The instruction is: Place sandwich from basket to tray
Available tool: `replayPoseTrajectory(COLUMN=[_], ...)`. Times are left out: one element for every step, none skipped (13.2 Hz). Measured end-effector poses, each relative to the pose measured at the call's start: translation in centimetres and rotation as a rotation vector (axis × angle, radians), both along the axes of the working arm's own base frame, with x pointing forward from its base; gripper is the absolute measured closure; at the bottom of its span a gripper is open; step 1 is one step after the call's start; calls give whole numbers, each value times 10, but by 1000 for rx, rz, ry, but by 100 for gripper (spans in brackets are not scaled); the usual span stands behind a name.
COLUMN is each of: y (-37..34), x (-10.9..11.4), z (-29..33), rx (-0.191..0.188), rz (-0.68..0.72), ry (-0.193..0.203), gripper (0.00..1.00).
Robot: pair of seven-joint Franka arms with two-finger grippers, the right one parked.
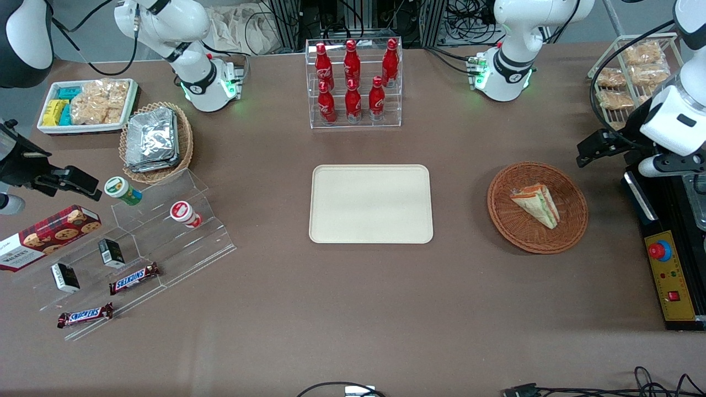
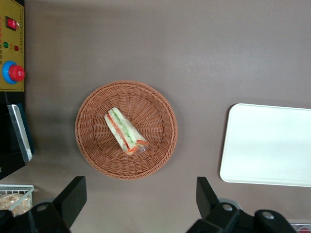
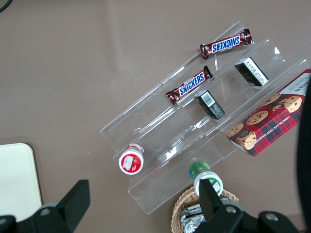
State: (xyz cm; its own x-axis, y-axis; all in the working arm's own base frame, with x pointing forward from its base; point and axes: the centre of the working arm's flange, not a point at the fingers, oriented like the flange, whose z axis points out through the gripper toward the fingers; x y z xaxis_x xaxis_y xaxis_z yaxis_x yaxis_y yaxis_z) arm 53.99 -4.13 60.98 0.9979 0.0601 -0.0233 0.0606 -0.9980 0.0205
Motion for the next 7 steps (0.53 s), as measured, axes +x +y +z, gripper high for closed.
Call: replayPoseTrajectory(y=[0, 0, 0, 0, 0, 0, 1], x=[0, 0, 0, 0, 0, -1, -1], z=[0, 0, 0, 1, 2, 2, 1], rx=[7, 14, 18, 20, 22, 24, 26], rz=[-3, -5, -7, -7, -7, -7, -6], ry=[2, 2, 1, 0, -1, 1, 9], gripper=[0, 0, 0, 0, 0, 0, 0])
